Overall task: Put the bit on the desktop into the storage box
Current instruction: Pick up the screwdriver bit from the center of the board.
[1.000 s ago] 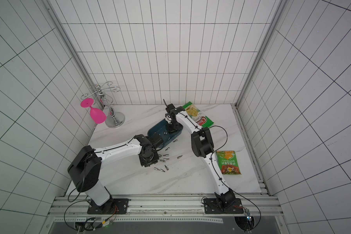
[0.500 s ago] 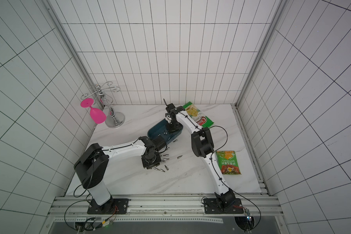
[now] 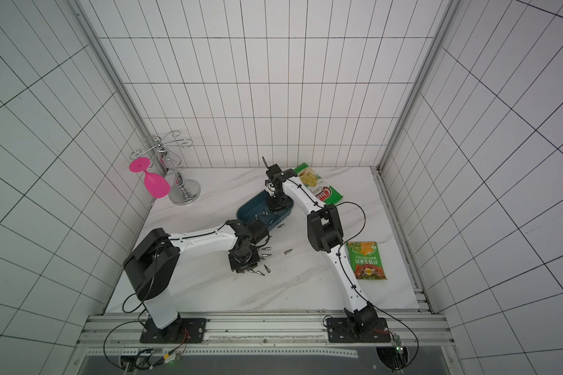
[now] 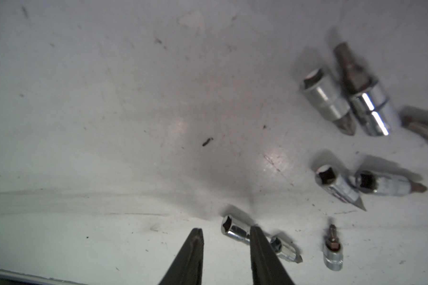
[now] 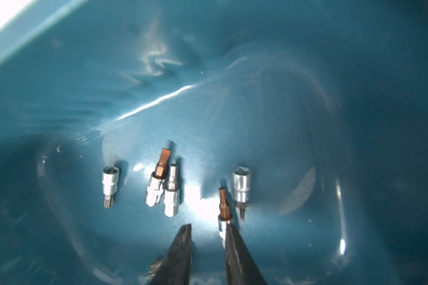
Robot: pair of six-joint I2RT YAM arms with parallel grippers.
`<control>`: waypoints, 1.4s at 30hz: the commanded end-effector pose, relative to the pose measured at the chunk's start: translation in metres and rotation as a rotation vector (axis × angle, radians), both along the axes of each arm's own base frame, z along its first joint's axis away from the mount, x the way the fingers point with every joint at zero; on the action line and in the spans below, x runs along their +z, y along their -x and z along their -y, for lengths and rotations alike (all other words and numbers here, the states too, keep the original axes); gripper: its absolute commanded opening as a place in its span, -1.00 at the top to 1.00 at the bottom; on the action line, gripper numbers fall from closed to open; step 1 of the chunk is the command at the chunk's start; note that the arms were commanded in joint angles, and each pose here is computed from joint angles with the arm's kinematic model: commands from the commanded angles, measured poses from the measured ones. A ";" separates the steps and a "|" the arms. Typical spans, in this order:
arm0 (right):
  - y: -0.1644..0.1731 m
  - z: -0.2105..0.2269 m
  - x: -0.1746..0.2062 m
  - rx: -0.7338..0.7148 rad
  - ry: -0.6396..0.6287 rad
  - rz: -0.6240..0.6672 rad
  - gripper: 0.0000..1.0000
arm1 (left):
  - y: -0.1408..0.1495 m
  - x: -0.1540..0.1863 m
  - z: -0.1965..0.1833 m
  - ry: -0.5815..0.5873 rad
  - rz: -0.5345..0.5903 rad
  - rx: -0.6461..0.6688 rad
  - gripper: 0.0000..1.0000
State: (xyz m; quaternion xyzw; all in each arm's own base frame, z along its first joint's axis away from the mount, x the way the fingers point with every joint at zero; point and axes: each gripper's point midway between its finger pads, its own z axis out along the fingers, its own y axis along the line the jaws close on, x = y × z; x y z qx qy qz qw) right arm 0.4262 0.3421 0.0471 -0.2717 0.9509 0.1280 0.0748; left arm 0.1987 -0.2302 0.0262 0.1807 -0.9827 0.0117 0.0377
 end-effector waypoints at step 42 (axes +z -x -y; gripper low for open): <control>0.046 0.113 0.130 -0.279 0.010 0.212 -0.18 | -0.086 0.113 -0.021 0.074 0.161 -0.125 1.00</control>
